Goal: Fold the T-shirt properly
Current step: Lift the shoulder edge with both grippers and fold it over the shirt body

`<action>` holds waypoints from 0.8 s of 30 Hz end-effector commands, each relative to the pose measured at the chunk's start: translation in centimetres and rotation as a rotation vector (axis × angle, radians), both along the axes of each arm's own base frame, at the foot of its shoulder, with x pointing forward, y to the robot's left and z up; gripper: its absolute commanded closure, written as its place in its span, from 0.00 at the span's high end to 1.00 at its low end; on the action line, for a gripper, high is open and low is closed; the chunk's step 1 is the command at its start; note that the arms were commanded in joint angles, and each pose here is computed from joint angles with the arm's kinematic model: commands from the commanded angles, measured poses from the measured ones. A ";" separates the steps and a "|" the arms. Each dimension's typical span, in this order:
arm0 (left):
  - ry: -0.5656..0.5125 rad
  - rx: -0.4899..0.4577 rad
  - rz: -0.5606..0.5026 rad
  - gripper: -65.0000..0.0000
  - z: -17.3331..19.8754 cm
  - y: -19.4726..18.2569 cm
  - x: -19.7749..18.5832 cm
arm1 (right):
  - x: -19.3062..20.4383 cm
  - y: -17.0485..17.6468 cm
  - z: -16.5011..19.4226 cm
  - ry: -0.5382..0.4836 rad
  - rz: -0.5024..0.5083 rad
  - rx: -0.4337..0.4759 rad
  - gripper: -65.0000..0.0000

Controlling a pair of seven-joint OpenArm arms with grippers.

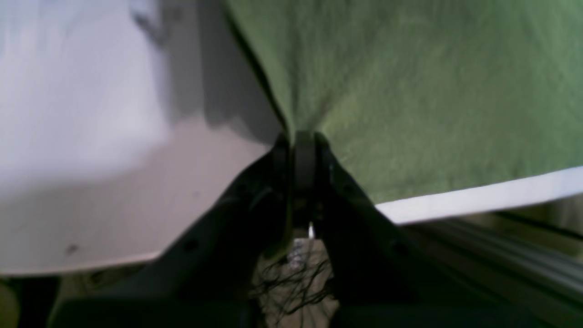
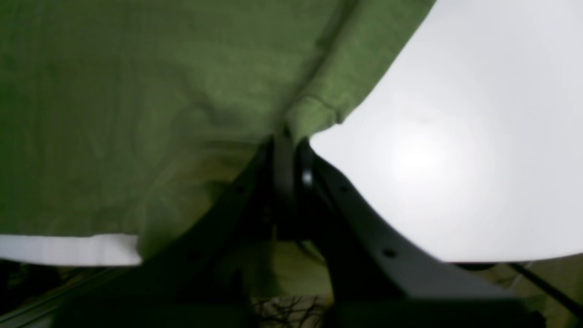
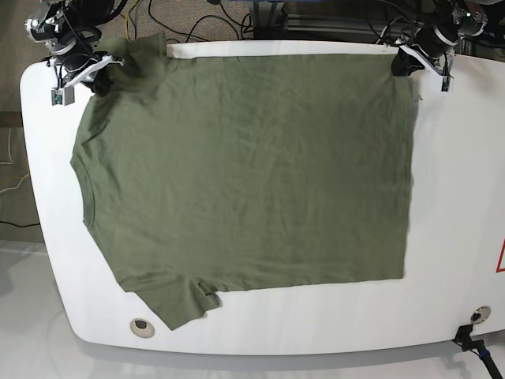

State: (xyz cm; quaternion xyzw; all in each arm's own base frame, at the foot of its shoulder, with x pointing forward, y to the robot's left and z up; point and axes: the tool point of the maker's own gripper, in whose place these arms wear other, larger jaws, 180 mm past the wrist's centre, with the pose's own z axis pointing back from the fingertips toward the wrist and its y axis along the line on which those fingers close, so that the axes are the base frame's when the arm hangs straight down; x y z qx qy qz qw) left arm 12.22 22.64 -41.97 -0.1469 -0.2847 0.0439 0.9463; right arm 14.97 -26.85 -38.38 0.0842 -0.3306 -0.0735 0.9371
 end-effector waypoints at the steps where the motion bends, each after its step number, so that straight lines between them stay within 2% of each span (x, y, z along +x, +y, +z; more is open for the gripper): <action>1: -0.035 0.033 -0.016 0.00 1.3 0.4 0.5 | 0.4 -0.1 0.8 -0.033 0.007 -0.005 0.00; 9: -0.052 0.082 -0.049 0.00 2.6 1.1 0.5 | -1.0 0.0 1.1 -0.014 0.009 -0.017 0.00; 14: -0.051 0.102 -0.024 0.00 2.9 2.2 0.3 | -1.9 -0.1 2.1 -0.033 -0.046 0.056 0.00; 16: -0.063 0.107 -0.017 0.00 3.1 2.5 0.6 | -1.6 -0.9 2.8 -0.043 -0.050 0.053 0.00; 24: -0.179 0.118 -0.026 0.00 5.4 2.2 6.1 | 3.0 -1.2 5.5 -0.140 0.003 0.079 0.00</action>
